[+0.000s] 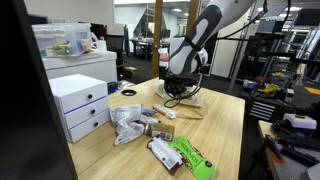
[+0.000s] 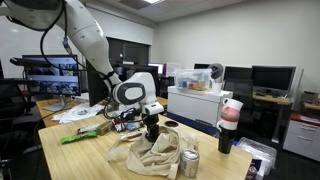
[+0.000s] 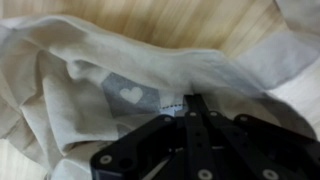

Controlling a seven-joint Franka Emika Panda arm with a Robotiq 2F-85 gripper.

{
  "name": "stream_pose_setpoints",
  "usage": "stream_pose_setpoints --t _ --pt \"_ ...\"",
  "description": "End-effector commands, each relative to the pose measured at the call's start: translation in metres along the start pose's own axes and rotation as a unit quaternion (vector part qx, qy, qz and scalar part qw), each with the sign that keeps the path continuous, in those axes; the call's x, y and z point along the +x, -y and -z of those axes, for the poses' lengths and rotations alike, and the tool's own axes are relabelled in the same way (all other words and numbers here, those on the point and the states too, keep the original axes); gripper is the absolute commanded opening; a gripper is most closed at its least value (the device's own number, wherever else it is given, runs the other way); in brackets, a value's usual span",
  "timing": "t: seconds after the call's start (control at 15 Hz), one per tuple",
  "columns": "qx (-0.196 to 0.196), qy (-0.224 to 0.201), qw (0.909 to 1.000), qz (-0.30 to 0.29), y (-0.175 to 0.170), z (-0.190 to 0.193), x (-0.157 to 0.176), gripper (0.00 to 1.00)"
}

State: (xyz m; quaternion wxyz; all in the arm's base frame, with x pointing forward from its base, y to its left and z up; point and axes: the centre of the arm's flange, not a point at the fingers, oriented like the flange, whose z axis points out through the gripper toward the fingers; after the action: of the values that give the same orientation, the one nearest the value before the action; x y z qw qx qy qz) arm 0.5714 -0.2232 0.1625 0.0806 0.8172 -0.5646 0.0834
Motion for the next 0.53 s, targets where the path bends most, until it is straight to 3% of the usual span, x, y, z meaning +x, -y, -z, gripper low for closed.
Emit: stream_pose_setpoints --t 0.0,0.47 --pt "-0.002 -0.005 1.0 0.001 -0.004 0.004 -0.005 0.0" --pt "0.033 0.018 0.9988 0.032 -0.014 0.057 -0.017 0.0"
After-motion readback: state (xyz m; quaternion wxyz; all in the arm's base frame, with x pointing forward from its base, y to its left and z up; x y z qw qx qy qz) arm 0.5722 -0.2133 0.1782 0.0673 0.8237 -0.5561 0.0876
